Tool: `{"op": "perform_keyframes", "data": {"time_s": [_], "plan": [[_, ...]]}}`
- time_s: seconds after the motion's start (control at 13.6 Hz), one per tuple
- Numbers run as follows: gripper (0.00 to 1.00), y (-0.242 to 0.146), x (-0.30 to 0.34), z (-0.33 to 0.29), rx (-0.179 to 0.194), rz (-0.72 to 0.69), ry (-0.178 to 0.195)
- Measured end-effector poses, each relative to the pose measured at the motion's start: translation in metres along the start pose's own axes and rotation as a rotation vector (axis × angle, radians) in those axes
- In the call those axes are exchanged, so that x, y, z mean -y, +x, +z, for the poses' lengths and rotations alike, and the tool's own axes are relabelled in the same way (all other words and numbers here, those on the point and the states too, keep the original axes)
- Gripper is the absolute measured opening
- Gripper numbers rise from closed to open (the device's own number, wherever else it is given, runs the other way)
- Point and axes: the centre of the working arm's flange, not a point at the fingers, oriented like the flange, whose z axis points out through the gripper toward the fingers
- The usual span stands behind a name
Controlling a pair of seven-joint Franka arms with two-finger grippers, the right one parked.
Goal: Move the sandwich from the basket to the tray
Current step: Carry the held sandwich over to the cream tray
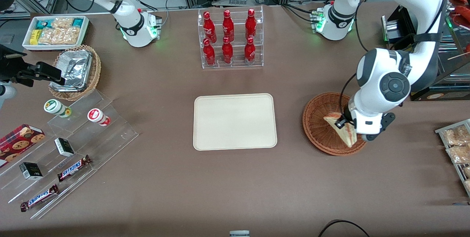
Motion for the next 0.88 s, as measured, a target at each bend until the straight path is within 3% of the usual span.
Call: {"op": "perform_keyframes", "data": {"time_s": [0.22, 0.51, 0.88], "plan": [[0.16, -0.032, -0.049, -0.006, 0.031, 0.164, 0.005], [0.16, -0.093, -0.130, 0.005, 0.040, 0.325, -0.014], [0.16, -0.176, -0.195, 0.043, 0.072, 0.422, 0.008]]}}
